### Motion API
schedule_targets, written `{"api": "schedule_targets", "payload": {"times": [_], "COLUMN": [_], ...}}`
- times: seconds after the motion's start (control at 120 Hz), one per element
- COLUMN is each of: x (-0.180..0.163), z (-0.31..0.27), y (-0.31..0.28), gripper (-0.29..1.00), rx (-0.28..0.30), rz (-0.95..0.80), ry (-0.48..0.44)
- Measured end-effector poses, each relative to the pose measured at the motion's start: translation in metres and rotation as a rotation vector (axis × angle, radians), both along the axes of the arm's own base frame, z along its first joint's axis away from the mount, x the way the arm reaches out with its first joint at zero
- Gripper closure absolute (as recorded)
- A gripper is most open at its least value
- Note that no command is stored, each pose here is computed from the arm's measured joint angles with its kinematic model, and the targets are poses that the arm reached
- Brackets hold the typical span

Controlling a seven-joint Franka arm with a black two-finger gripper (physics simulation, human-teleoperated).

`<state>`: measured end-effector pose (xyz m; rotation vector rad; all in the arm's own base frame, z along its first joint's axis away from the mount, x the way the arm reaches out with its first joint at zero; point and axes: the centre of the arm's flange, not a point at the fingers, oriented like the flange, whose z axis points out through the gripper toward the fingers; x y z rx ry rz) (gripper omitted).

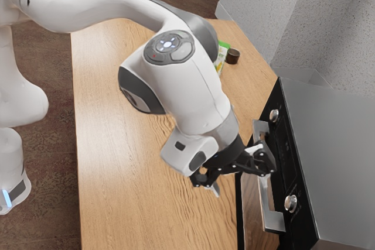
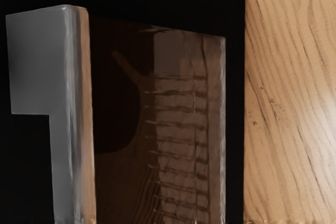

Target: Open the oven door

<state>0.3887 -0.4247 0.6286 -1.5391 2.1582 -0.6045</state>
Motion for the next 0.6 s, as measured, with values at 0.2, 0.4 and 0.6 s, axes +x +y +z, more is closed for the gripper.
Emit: {"api": "schedule_targets", "payload": {"times": [0.2, 0.4, 0.6], "x": [0.009, 0.019, 0.026], "z": [0.002, -0.001, -0.010], "y": [0.010, 0.017, 0.025], "gripper": [0.00, 0.00, 0.00], "rx": [-0.013, -0.019, -0.018], "rz": [0.028, 0.056, 0.080], "ry": [-0.009, -0.008, 0.008]}}
